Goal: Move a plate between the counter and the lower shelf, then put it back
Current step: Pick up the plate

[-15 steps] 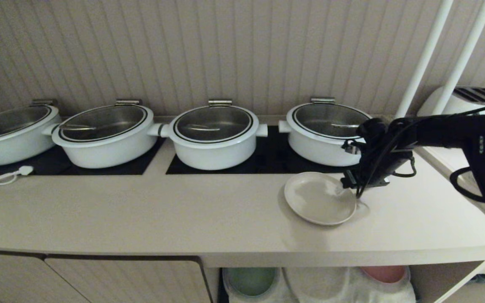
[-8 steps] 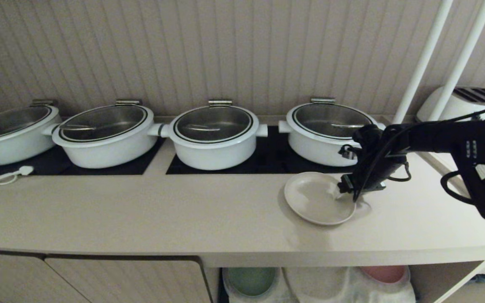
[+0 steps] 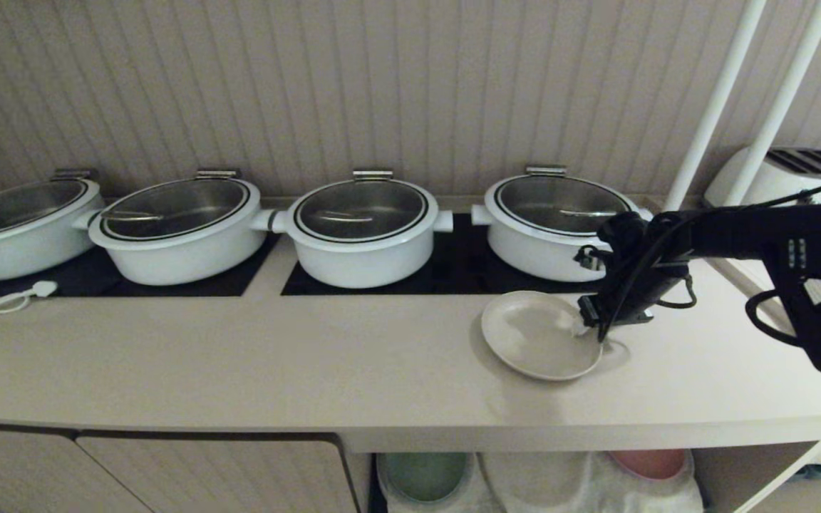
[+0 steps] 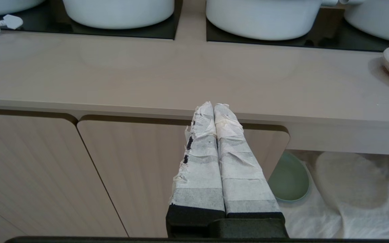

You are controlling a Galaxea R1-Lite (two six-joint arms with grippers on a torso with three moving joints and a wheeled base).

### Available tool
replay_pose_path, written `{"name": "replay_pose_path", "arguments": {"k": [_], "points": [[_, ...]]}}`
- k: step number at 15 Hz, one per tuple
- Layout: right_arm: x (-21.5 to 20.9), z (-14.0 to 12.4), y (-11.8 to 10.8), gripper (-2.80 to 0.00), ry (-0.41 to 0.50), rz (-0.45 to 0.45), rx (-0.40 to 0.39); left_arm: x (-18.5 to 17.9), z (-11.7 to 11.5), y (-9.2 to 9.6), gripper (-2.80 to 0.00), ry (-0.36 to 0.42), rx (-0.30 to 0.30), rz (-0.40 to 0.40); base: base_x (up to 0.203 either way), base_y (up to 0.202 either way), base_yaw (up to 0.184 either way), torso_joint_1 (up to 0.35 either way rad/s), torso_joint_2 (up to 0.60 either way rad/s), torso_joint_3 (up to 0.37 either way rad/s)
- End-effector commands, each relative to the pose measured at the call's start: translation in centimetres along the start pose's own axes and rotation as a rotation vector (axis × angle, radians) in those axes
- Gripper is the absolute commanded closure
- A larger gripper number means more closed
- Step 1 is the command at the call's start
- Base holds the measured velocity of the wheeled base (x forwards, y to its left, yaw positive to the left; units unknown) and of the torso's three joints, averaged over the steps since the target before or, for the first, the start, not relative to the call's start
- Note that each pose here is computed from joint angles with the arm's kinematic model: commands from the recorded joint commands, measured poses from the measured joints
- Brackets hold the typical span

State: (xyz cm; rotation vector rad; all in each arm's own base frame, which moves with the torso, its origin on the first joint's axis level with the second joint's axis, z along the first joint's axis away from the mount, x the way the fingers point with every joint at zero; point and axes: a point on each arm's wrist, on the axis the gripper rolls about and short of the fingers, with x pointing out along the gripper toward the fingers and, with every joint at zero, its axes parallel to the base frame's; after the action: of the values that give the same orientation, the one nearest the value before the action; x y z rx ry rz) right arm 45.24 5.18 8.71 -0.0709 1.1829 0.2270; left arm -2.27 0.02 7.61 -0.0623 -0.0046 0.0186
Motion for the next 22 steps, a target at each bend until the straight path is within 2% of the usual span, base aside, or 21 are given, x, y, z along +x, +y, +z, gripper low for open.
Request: {"name": "replay_pose_path", "arguments": {"k": [1,18,22], "points": [[0.1,0.0,0.0,0.0,0.004,-0.001,-0.001,0.0,0.0,0.0,0.0,-0.001,-0.001,0.001,0.0,0.0,0.0,0.0,0.0,0.0],[-1.9,0.1,0.1,0.0,-0.024,-0.003,0.0,0.0,0.0,0.0,0.0,-0.001,-0.001,0.001,0.0,0.0,0.0,0.0,0.0,0.0],[-3.3,-0.3,0.3,0.0,-0.028,-0.002,0.043,0.0,0.0,0.0,0.0,-0.001,-0.001,0.001,0.0,0.0,0.0,0.0,0.0,0.0]]}}
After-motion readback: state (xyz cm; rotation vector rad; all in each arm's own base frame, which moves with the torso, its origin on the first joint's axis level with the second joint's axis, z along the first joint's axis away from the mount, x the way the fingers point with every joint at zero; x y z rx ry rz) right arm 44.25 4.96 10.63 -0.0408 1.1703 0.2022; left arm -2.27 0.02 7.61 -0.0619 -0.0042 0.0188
